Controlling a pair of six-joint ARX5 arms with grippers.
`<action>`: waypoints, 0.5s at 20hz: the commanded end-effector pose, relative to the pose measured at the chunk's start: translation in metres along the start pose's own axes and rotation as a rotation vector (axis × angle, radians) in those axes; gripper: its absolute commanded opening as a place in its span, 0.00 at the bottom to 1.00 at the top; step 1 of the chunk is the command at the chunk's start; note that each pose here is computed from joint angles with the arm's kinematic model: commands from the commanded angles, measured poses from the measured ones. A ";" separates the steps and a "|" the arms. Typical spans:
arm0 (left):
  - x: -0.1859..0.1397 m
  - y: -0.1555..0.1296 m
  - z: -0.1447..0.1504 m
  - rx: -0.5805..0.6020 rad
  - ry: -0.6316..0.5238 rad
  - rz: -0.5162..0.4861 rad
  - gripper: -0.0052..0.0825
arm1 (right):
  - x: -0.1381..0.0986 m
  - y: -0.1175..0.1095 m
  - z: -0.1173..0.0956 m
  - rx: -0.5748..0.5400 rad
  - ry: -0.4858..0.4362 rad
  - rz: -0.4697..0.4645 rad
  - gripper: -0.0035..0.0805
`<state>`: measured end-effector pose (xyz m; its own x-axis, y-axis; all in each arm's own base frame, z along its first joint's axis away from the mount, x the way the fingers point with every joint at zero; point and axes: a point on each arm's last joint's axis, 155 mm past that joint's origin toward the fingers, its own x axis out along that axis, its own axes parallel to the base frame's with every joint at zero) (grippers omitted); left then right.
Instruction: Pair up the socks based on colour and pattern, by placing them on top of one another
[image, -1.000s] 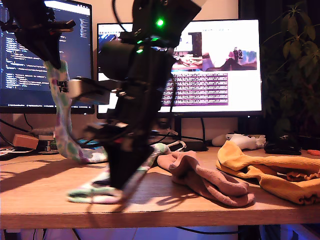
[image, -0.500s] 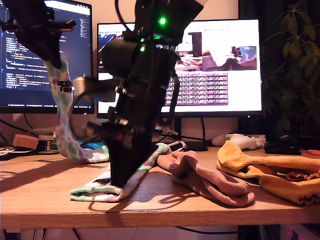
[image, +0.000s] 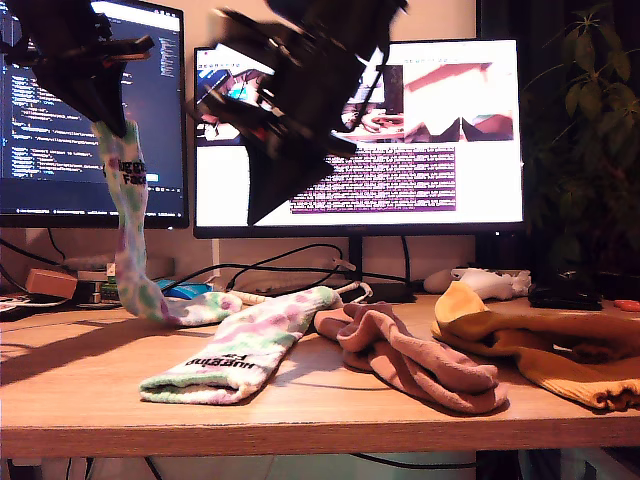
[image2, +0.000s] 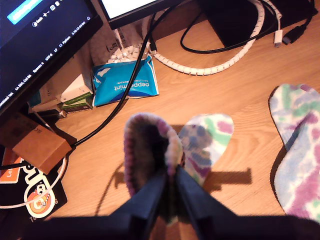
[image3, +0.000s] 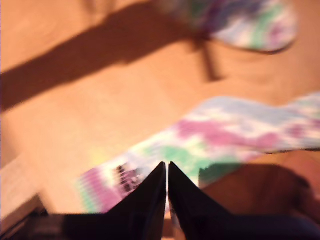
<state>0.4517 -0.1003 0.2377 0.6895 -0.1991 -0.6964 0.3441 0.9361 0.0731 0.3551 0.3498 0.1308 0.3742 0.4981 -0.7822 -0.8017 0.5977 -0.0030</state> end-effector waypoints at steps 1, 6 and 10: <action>-0.006 -0.003 0.008 -0.021 -0.029 -0.021 0.04 | -0.010 -0.006 -0.022 0.035 0.008 -0.026 0.03; -0.008 -0.022 0.019 -0.092 -0.071 -0.120 0.04 | -0.036 -0.020 -0.088 0.098 0.043 -0.068 0.03; -0.013 -0.031 0.059 -0.224 -0.217 -0.160 0.04 | -0.053 -0.015 -0.121 0.127 0.057 -0.073 0.03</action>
<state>0.4664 -0.1374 0.2699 0.7394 -0.3651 -0.5656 0.3254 0.9293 -0.1745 0.2971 0.2390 0.1013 0.4085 0.4159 -0.8125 -0.7074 0.7068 0.0061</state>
